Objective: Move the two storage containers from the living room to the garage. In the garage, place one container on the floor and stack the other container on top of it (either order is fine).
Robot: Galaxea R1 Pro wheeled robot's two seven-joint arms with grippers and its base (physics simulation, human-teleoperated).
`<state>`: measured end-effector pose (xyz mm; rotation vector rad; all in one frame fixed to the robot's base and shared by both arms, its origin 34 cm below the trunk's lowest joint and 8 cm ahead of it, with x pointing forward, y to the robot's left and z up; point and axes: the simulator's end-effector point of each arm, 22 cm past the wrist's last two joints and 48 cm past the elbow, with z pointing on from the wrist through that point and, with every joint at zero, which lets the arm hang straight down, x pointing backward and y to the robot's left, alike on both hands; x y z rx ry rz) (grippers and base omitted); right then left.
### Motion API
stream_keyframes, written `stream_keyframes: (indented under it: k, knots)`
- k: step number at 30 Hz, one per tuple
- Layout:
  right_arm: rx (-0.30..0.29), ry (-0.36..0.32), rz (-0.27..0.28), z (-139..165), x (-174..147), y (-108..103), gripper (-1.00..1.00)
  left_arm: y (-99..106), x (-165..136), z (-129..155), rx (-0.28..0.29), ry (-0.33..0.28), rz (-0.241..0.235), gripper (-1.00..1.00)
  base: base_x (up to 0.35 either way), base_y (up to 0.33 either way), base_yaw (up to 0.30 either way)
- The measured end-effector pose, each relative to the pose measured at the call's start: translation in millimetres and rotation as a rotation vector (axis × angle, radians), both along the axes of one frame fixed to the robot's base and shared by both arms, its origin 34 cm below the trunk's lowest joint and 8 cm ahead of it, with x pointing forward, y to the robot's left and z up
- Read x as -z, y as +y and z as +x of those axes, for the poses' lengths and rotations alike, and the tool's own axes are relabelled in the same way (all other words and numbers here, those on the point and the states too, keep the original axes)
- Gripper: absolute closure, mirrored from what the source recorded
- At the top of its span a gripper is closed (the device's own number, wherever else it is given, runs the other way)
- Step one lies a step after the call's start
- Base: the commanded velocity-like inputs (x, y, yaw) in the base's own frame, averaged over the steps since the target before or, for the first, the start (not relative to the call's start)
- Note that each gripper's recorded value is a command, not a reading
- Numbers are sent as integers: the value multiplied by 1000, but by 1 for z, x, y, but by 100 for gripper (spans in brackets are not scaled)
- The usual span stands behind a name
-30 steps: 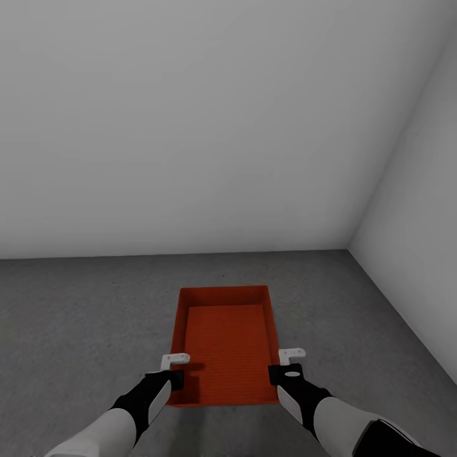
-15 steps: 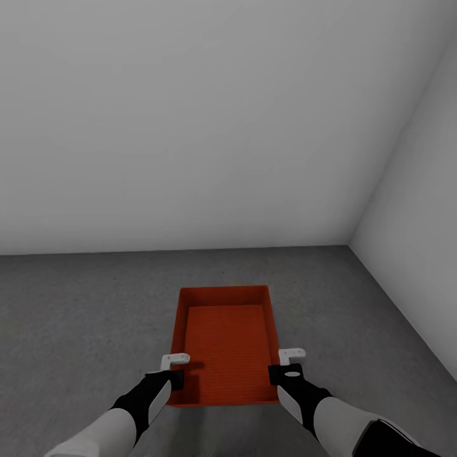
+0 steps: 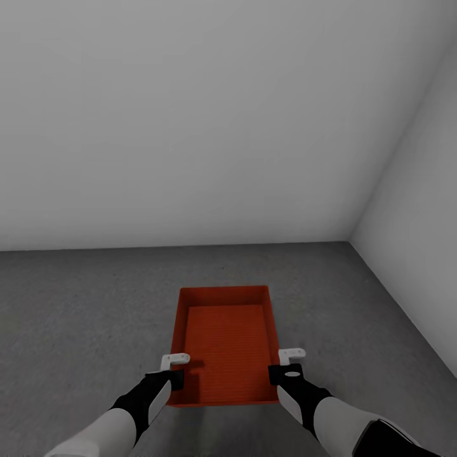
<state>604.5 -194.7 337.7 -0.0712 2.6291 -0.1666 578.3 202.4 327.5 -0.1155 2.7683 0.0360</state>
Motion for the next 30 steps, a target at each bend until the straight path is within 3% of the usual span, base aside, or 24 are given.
stream_keyframes:
  k: [30]
  knots:
    - [1,2,0,-1,1,0,100,0,1,0,1,2,1,100,0,0,63]
